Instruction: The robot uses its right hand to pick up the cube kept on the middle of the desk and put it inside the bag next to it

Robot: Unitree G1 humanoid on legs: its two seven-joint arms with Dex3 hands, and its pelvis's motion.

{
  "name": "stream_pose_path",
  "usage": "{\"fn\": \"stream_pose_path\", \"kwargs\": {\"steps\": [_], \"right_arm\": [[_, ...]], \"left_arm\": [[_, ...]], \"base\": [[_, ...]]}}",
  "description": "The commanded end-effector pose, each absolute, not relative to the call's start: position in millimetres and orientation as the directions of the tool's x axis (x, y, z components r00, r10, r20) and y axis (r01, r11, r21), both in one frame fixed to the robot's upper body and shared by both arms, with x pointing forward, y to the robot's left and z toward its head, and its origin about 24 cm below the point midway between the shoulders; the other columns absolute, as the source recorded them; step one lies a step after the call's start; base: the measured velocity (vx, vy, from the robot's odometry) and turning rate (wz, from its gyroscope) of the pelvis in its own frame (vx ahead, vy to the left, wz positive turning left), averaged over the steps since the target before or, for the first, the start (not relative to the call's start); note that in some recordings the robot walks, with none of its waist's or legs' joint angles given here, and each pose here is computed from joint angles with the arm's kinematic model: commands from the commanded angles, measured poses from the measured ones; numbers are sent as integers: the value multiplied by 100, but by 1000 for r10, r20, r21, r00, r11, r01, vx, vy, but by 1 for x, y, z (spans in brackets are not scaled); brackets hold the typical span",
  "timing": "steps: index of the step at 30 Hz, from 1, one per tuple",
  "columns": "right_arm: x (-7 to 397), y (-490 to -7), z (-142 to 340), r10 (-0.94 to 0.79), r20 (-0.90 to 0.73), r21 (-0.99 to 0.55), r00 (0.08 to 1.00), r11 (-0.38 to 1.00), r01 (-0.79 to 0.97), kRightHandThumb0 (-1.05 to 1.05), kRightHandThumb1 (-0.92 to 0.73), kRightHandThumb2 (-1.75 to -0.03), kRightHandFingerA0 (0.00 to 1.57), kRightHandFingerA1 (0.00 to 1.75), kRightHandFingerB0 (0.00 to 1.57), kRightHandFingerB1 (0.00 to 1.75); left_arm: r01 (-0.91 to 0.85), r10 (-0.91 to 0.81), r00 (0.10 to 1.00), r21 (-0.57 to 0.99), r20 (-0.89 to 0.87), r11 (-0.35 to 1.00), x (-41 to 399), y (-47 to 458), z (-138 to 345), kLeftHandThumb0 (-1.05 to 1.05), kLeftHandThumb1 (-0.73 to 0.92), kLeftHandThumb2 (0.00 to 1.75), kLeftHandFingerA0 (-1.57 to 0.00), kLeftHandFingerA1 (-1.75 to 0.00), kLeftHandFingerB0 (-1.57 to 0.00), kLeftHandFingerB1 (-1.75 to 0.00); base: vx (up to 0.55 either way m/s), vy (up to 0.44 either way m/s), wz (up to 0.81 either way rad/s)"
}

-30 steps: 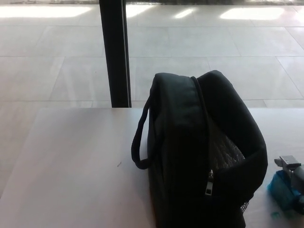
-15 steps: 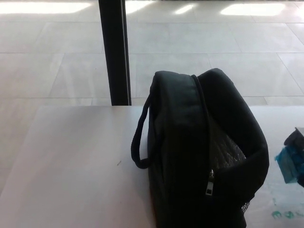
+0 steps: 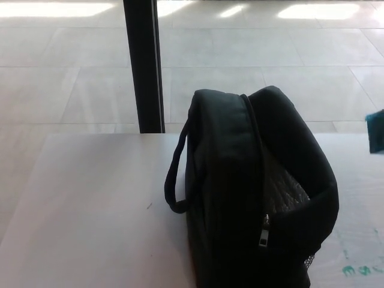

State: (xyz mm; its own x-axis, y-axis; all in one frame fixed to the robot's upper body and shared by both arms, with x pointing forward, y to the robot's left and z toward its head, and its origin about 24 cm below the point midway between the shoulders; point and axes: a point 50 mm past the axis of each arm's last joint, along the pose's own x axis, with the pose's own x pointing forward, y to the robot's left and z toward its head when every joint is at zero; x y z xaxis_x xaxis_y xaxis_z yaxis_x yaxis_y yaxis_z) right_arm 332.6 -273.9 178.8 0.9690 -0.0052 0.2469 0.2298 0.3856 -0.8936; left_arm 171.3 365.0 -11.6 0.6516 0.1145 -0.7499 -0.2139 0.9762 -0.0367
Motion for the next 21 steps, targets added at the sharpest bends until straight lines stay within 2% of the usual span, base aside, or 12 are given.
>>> {"fn": "stream_pose_path", "kwargs": {"steps": [1,2,3,4,5,13,14,15,16,17,18,21], "right_arm": [[342,-260,220,30,378,-821,925,474,320,-11,-53,-111,91,175,68,154],[344,-254,232,34,388,-812,921,484,325,-11,-53,-111,91,175,68,154],[345,-248,241,52,408,-808,911,484,335,-25,-51,-114,115,138,93,125],[345,-248,242,51,408,-808,912,484,334,-25,-51,-114,115,138,93,125],[345,-242,249,69,423,-805,904,486,340,-17,-52,-118,86,175,70,160],[323,-179,277,296,447,-833,844,481,273,-24,-49,-118,92,175,78,153],[319,-173,273,325,428,-843,843,479,244,-22,-48,-118,90,173,78,151],[316,-167,268,359,416,-858,836,461,229,-26,-49,-116,120,138,96,121],[312,-162,261,400,387,-880,831,430,203,-25,-49,-114,118,137,96,122],[308,-157,249,469,362,-904,805,388,180,-20,-52,-106,87,175,76,155],[306,-155,241,491,322,-923,810,351,155,-20,-58,-103,101,175,73,148],[304,-156,222,518,266,-946,813,303,117,-22,-52,-98,88,175,78,152]], "left_arm": [[-222,133,629,-12,-766,975,166,371,-9,-53,55,92,-29,-60,-21,-52],[-223,137,626,-9,-768,975,166,371,-9,-53,55,92,-29,-60,-21,-52],[-219,136,625,-5,-769,976,164,372,-9,-54,55,92,-29,-60,-21,-52],[-219,136,625,-5,-769,976,164,372,-9,-54,55,92,-29,-60,-21,-52],[-220,139,623,-2,-769,976,165,372,-9,-53,56,93,-32,-61,-22,-52],[-213,143,624,9,-768,977,164,373,-9,-55,56,92,-29,-60,-23,-53],[-213,143,619,10,-772,977,163,373,-10,-54,56,92,-29,-60,-22,-52],[-232,152,617,6,-772,973,162,373,-11,-53,55,92,-33,-63,-24,-54],[-231,150,620,3,-770,973,162,373,-11,-53,54,92,-33,-62,-24,-54],[-221,140,625,-3,-768,975,162,373,-10,-56,53,90,-27,-60,-24,-53],[-211,140,624,7,-769,977,161,373,-10,-58,54,90,-29,-60,-24,-53],[-202,144,620,20,-772,979,160,374,-11,-58,55,91,-29,-59,-23,-52]], "base": [[0,0,0],[0,0,0],[0,0,0],[0,0,0],[0,0,0],[0,0,0],[0,0,0],[0,0,0],[0,0,0],[0,0,0],[0,0,0],[0,0,0]]}}
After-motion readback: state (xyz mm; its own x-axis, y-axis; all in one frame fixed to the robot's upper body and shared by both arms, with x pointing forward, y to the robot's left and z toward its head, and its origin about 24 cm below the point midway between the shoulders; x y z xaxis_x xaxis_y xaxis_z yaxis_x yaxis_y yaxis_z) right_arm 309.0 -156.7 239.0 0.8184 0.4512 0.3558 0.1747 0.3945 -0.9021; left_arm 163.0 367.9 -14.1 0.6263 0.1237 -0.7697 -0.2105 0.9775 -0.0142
